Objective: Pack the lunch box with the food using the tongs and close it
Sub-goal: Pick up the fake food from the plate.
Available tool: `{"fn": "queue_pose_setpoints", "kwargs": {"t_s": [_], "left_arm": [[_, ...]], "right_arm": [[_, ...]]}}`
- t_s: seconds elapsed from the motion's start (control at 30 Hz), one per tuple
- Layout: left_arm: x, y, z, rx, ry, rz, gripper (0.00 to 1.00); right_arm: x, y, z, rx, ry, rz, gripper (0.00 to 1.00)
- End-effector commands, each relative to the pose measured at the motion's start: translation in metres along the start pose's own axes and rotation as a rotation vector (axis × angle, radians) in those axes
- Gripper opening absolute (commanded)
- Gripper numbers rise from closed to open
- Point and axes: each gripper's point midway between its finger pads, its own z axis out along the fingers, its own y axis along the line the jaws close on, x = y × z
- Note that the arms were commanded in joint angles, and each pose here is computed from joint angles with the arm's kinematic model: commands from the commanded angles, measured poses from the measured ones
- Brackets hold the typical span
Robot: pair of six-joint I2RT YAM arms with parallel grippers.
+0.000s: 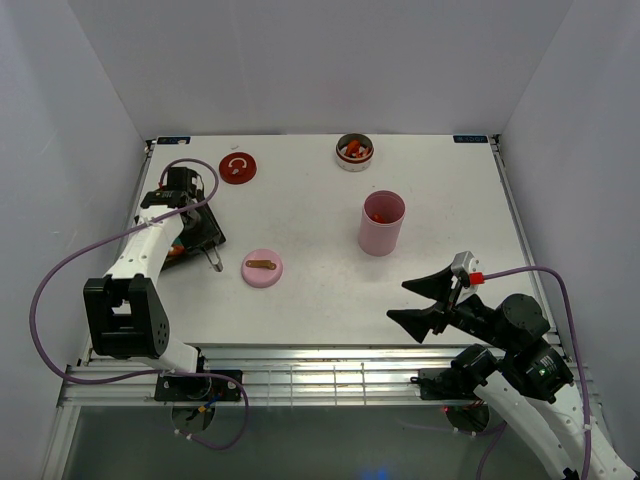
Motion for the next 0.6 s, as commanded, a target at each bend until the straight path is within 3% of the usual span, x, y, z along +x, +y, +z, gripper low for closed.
{"fn": "queue_pose_setpoints", "kwargs": {"t_s": [0.0,0.57], "left_arm": [[-0.008,-0.004,-0.008,0.023,-0.018,0.008,0.50],[-0.004,0.020,0.003,0.019,0.034,-0.028,0.50]], "right_arm": [[-0.020,0.007,-0.006,-0.011,-0.055,-0.035,0.83],[-0.020,0.006,-0.005,-0.006,-0.053,-0.033,0.83]]}}
